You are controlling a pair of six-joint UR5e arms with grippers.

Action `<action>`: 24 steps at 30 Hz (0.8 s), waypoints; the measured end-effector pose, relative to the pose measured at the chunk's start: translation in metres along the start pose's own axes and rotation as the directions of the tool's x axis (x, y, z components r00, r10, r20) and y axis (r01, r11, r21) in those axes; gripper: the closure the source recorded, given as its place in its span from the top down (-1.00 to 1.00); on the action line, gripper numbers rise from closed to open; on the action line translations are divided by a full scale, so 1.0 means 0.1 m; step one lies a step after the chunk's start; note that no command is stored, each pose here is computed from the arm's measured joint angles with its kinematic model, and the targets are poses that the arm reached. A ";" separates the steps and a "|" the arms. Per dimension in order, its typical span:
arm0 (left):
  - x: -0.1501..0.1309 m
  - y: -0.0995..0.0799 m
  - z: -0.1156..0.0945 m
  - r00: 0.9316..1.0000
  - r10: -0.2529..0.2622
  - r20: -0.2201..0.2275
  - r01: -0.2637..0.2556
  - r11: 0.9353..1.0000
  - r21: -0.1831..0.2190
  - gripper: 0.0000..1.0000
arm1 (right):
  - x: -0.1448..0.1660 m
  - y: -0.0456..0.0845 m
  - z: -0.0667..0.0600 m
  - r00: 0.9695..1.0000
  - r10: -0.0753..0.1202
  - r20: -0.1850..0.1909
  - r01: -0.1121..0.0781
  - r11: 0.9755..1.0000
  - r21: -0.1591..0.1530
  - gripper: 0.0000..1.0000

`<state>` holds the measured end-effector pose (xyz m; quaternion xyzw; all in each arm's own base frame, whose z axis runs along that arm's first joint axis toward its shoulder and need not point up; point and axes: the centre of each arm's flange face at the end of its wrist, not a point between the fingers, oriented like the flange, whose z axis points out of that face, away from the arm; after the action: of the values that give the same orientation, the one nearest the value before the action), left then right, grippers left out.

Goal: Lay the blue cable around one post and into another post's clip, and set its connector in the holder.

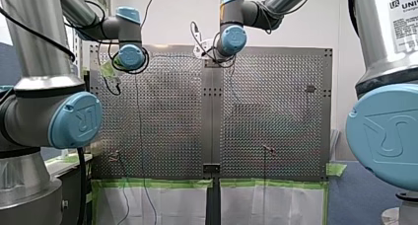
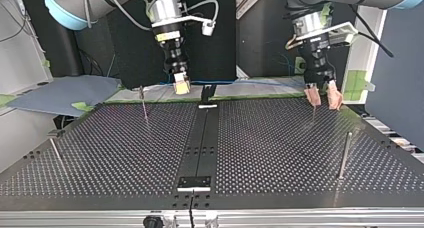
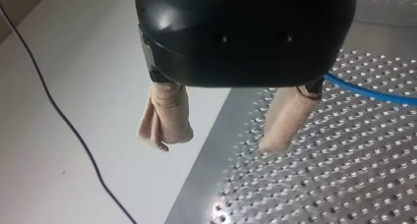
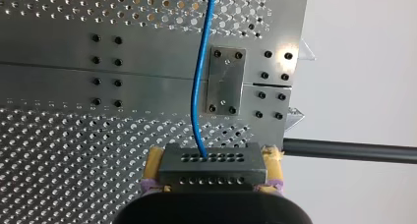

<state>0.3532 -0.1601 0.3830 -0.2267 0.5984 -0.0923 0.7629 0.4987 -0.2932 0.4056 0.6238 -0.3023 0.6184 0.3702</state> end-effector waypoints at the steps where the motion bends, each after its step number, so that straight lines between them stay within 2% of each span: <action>1: -0.03 0.00 0.02 1.000 0.001 0.001 -0.001 1.000 0.001 1.00 | 0.00 0.00 0.00 1.000 -0.001 0.000 0.001 1.000 0.000 -0.76; 6: -0.21 0.00 0.16 1.000 0.005 0.009 -0.005 1.000 0.005 1.00 | 0.07 -0.05 0.01 1.000 -0.005 -0.009 0.005 1.000 0.009 -0.76; 14: -0.38 0.09 0.34 1.000 0.003 -0.009 -0.003 1.000 -0.002 1.00 | 0.27 -0.14 0.09 0.999 0.004 -0.049 -0.002 0.999 0.039 -0.76; 24: -0.70 0.17 0.62 0.998 -0.053 -0.019 0.053 0.999 -0.006 1.00 | 0.28 -0.36 0.25 0.999 -0.006 -0.053 0.009 0.998 0.067 -0.76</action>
<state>0.3912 -0.1019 0.4477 -0.2437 0.5996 -0.1130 0.7539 0.5435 -0.2924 0.4311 0.6205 -0.2689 0.6432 0.3591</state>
